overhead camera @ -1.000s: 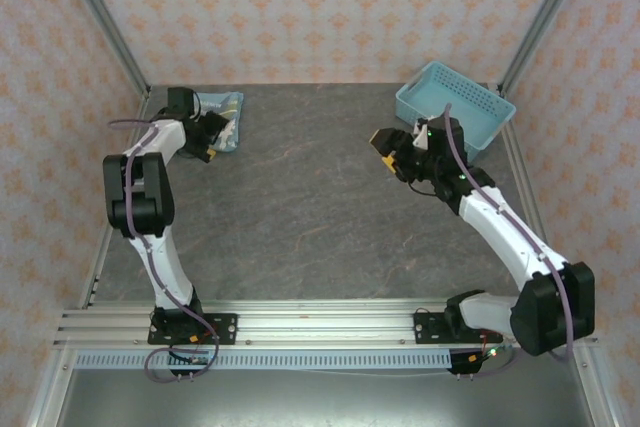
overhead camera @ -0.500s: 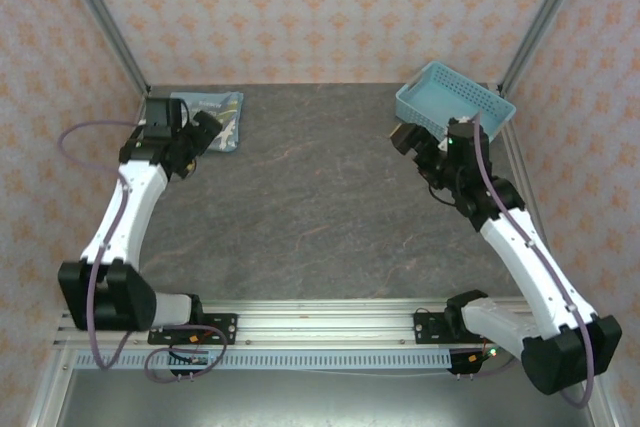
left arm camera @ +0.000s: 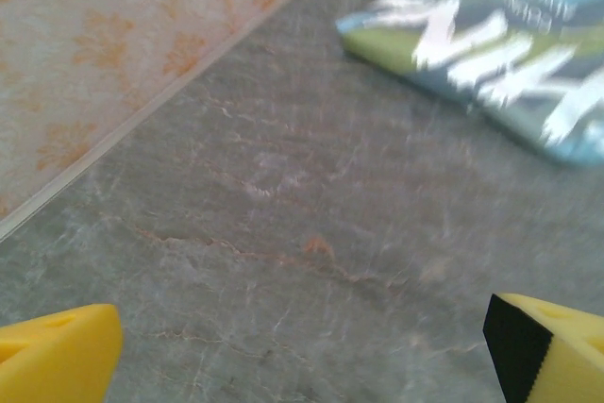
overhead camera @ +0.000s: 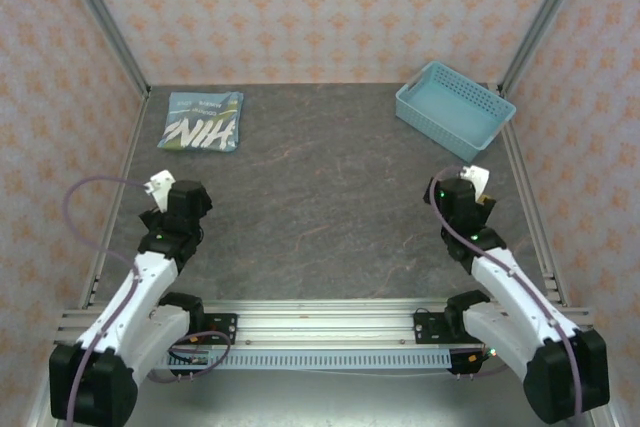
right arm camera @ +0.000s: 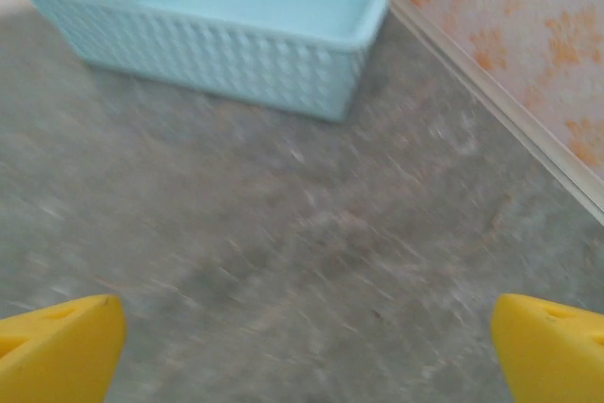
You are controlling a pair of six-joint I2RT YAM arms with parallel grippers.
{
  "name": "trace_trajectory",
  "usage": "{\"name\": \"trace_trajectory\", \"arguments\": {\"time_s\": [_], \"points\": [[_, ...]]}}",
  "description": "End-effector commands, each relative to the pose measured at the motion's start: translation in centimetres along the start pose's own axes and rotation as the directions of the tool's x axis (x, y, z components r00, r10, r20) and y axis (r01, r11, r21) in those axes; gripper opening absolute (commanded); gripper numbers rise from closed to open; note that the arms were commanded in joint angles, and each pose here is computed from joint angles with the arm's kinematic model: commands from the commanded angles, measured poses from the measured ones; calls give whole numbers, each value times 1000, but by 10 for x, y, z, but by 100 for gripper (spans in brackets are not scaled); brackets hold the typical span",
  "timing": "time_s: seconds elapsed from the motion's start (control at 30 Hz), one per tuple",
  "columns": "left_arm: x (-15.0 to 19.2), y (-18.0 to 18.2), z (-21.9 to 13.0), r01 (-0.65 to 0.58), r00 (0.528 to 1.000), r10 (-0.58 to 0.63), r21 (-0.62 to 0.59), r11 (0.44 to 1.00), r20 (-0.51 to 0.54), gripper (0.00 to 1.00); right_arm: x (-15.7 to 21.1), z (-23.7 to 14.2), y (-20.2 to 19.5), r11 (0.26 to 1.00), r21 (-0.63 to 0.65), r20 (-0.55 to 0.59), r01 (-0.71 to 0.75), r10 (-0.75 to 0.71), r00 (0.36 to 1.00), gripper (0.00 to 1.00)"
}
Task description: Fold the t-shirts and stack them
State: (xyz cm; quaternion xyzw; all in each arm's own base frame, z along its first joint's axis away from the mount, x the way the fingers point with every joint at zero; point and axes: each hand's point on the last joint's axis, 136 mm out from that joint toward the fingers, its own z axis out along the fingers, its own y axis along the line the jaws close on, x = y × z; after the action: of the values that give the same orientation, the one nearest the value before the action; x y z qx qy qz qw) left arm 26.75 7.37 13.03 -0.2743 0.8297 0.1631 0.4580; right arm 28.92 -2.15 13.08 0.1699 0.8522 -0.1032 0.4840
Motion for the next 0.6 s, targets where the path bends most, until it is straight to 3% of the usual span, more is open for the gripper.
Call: {"name": "trace_trajectory", "arguments": {"time_s": [0.0,0.2,0.4,0.5,0.57], "points": [[-35,-32,11,-78,982,61,88,993,180,100,-33,13,-2,999,29,157,-13,8,987,99],[-21,-66,52,-180,976,163,111,977,145,100,-18,48,6,1000,11,138,-15,13,990,99],[-31,-82,83,-142,981,117,157,977,158,100,-36,76,9,996,-56,212,-72,82,974,99],[-23,-100,80,-216,967,177,226,950,182,100,-24,92,5,992,-74,202,-107,120,972,99],[-17,-92,79,-181,965,132,212,960,226,100,-18,97,8,989,-105,234,-106,128,964,99]]}}
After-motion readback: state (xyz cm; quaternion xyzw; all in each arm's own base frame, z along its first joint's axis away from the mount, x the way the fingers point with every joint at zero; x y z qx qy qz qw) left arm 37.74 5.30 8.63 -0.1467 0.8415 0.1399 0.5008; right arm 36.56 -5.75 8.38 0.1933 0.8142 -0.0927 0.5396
